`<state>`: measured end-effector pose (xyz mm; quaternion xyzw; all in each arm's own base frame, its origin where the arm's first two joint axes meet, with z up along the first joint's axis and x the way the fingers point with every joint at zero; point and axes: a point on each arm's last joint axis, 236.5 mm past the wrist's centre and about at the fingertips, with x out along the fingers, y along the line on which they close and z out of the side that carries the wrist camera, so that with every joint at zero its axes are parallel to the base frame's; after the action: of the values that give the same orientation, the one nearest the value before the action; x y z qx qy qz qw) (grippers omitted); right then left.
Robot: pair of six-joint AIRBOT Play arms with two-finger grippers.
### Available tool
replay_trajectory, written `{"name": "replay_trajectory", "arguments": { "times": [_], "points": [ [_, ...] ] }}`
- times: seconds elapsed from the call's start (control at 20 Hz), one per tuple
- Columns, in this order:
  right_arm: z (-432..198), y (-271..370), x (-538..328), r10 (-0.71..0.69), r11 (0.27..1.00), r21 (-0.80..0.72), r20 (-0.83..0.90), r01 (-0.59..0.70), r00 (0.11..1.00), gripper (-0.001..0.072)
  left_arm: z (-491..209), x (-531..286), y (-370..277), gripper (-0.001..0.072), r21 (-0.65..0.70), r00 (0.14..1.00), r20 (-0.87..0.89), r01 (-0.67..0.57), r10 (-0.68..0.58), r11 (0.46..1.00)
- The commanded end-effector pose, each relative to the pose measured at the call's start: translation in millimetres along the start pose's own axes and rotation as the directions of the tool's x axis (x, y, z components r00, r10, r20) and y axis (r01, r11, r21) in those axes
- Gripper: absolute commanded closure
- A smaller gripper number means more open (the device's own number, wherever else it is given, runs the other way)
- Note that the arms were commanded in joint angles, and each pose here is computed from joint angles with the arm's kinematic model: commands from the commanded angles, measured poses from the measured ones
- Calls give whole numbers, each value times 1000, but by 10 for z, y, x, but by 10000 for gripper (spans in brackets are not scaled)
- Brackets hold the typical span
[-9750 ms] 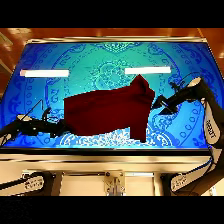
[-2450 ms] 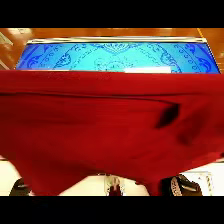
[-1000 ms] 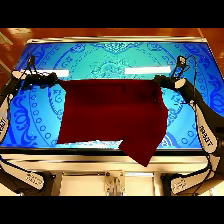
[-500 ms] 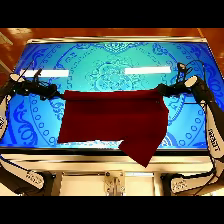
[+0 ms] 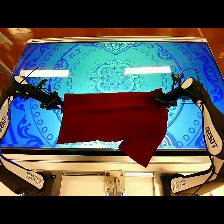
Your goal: Fold the shirts.
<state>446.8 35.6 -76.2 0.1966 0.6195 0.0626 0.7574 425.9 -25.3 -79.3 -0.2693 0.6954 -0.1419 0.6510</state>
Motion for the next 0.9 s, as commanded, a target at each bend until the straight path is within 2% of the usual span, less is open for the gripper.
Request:
{"name": "replay_trajectory", "arguments": {
  "times": [0.0, 0.15, 0.2, 0.3, 0.45, 0.6, 0.85],
  "points": [
    [-183, -93, -425, -29, 999, -42, -48, 27, 998, 202, -271, -234, 1, 260, -26, 997, -79, 25, -27, 999],
    [-653, -553, -1022, -129, 991, -44, -186, 123, 974, 202, -559, -668, 69, 260, 0, 997, -72, 36, -36, 999],
    [-786, -676, -1190, -124, 992, -20, -209, 123, 970, 202, -687, -731, 143, 229, -32, 998, -58, 35, -37, 999],
    [-972, -904, -1399, -107, 990, 75, -193, 123, 975, 202, -1074, -672, 277, 163, -82, 997, -54, 56, -61, 995],
    [-1234, -1047, -1447, -54, 982, 169, -165, 82, 985, 202, -1588, -342, 529, 163, -175, 996, -24, 78, -83, 982],
    [-1325, -1060, -1331, -25, 980, 192, -155, 55, 988, 202, -1776, -44, 659, 163, -277, 992, -5, 119, -126, 953],
    [-1121, -1026, -1203, 3, 974, 225, -51, 9, 999, 202, -1832, 190, 644, 163, -262, 989, -35, 129, -143, 957]
  ]
}}
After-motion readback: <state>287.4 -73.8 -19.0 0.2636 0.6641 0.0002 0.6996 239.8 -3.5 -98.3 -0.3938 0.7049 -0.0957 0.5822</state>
